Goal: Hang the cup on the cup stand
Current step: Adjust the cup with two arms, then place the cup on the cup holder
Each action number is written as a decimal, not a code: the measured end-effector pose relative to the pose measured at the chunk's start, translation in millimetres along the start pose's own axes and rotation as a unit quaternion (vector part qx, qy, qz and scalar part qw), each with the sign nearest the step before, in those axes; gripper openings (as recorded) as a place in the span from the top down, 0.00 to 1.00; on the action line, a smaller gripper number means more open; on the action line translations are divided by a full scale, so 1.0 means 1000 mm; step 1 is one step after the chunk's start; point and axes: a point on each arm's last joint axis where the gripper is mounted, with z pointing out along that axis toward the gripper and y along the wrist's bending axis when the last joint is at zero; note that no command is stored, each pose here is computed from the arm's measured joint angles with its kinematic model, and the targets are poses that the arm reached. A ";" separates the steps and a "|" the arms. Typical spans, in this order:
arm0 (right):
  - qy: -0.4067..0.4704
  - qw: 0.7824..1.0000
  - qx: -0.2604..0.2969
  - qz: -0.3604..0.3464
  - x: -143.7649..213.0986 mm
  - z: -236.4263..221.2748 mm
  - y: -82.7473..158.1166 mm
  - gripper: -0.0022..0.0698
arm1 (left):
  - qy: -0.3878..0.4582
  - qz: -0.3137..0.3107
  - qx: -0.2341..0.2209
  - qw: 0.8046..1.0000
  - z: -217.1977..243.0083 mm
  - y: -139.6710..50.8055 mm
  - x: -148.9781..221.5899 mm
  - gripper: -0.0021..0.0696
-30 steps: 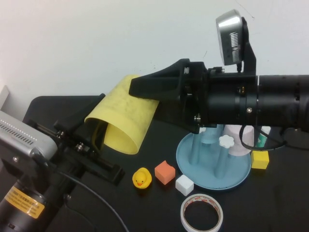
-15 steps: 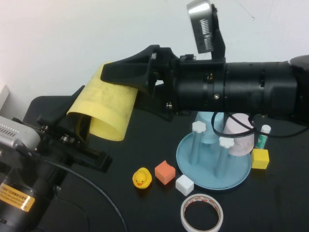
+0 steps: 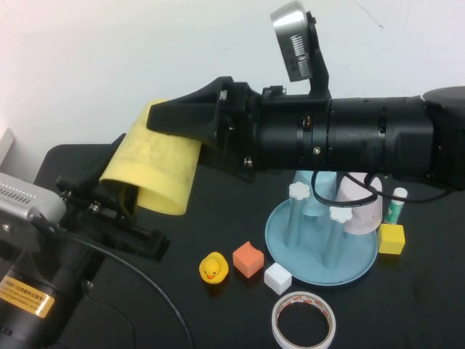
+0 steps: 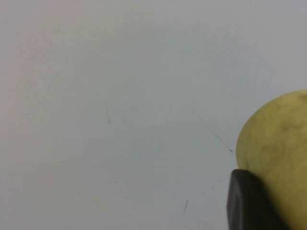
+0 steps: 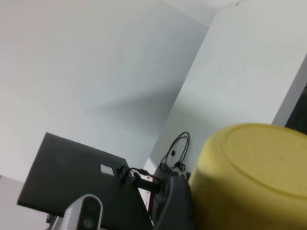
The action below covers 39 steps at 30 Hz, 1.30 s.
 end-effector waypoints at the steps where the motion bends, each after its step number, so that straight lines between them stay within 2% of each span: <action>1: 0.003 1.000 0.001 -0.004 0.001 0.001 0.000 0.17 | 0.001 0.001 0.002 1.000 0.000 0.000 0.000 0.83; 6: 0.012 1.000 0.000 -0.026 0.004 0.003 0.000 0.17 | 0.004 0.009 0.016 1.000 0.000 -0.003 0.001 0.56; 9: 0.013 0.999 -0.002 -0.048 0.004 0.002 0.000 0.17 | 0.008 0.013 0.027 1.000 -0.003 -0.005 0.001 0.48; 19: -0.061 0.983 0.025 -0.169 -0.030 -0.039 0.008 0.17 | 0.001 0.022 0.054 0.998 -0.032 -0.005 -0.003 0.46; 25: -0.074 0.968 0.037 -0.237 -0.036 -0.047 0.009 0.17 | 0.000 0.006 0.068 0.998 -0.040 -0.007 -0.007 0.45; 28: -0.071 0.943 0.046 -0.321 -0.037 -0.048 0.009 0.17 | 0.014 0.025 0.095 0.995 -0.042 -0.012 -0.007 0.45; 31: -0.034 0.890 0.069 -0.449 -0.033 -0.049 0.005 0.17 | 0.033 0.048 0.123 0.991 -0.045 -0.016 -0.004 0.47; 34: 0.026 0.839 0.096 -0.535 -0.027 -0.050 -0.004 0.17 | 0.058 0.059 0.144 0.986 -0.047 -0.020 0.000 0.51; 37: 0.058 0.811 0.142 -0.564 -0.025 -0.052 -0.019 0.17 | 0.082 0.058 0.152 0.983 -0.048 -0.021 0.005 0.54; 39: 0.054 0.807 0.191 -0.556 -0.027 -0.054 -0.035 0.17 | 0.096 0.054 0.152 0.982 -0.049 -0.021 0.007 0.56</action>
